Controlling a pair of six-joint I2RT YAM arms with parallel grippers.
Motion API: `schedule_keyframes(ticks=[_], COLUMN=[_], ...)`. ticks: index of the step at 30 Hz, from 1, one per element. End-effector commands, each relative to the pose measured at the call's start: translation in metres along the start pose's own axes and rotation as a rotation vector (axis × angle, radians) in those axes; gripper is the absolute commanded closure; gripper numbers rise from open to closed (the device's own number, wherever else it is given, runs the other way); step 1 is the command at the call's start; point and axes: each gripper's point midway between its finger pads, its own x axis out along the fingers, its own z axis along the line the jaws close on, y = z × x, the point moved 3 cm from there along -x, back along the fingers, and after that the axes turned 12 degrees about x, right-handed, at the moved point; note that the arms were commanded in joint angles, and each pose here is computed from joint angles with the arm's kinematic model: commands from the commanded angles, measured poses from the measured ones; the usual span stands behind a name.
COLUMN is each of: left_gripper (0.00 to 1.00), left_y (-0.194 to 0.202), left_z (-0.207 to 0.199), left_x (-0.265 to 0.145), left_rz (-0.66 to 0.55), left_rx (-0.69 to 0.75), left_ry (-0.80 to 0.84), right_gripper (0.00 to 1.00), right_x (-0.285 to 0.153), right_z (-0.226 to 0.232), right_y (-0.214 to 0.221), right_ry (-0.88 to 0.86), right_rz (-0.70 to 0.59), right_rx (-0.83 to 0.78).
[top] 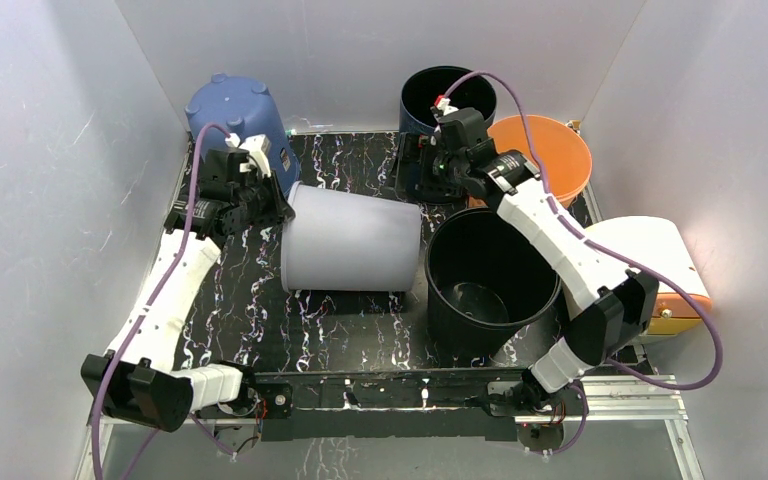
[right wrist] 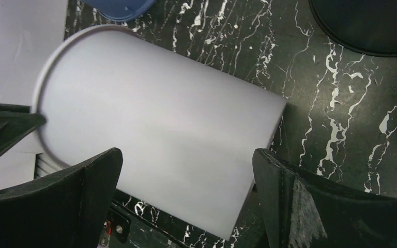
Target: Turn the large container upside down
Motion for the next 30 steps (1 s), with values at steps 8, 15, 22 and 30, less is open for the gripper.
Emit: schedule_keyframes(ticks=[8,15,22,30], left_gripper=[1.0,1.0,1.0,1.0], left_y=[0.04,0.054,0.061,0.043], left_z=[0.02,0.022,0.018,-0.012], left_x=[-0.018,-0.011,0.002,0.017], left_rz=[0.084,0.12,0.135,0.094], left_rx=[-0.045,-0.055,-0.07,-0.134], left_ry=[-0.067,-0.07,-0.022,0.192], right_gripper=[0.02,0.03,0.05,0.05], right_x=[0.036,0.036,0.014,-0.017], right_z=[-0.024,-0.005,0.02,0.056], right_y=[0.021,0.044,0.036,0.018], right_ry=[0.098,-0.084,-0.228,-0.362], right_rz=[0.099,0.187,0.143,0.148], right_rx=[0.074,0.165,0.171,0.081])
